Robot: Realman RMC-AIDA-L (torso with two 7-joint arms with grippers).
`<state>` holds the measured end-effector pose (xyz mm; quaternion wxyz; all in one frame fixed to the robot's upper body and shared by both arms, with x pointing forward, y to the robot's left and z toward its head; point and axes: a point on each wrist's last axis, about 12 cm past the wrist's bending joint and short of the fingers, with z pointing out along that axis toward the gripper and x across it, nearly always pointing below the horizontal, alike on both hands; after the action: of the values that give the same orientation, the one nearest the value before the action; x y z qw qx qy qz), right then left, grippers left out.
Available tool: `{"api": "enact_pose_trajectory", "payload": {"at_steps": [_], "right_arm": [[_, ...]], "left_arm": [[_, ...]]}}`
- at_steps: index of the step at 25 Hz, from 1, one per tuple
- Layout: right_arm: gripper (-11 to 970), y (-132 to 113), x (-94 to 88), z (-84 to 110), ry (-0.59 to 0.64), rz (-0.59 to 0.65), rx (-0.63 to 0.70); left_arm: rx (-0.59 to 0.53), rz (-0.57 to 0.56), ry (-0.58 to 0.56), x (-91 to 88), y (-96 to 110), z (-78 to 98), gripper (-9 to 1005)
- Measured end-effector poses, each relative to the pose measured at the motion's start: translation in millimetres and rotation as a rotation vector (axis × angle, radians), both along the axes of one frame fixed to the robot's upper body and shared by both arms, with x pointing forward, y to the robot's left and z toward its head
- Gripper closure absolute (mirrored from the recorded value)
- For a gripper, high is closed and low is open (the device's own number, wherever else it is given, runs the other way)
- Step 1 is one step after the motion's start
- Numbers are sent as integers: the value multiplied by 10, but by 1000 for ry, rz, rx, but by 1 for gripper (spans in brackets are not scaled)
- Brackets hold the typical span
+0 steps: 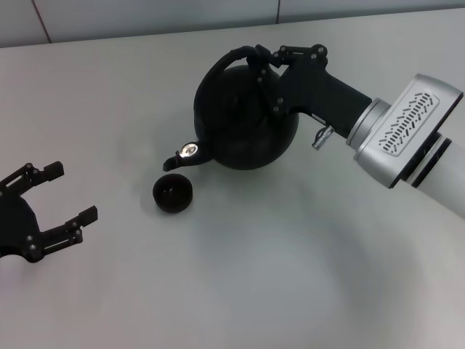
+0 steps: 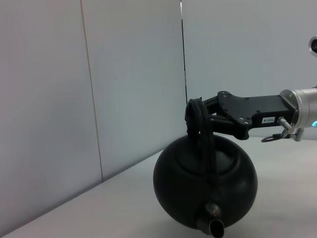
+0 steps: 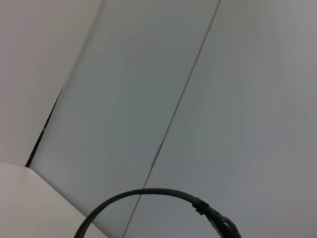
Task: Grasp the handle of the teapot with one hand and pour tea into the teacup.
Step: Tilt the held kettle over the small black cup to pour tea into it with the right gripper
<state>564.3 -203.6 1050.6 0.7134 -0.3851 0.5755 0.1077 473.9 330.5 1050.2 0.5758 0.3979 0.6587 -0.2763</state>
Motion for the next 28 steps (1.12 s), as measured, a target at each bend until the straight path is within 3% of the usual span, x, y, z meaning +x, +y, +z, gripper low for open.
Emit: {"api": "enact_pose_trajectory", "payload": {"at_steps": [15,28], "right_arm": [[871,23,29,21,-89,47,-125],[871,26,33,54,-137,59,-148]], "left_arm": [[-4,6,-8,22,-2,13,137],[-1,7,-9,37,-7,14,137]]}}
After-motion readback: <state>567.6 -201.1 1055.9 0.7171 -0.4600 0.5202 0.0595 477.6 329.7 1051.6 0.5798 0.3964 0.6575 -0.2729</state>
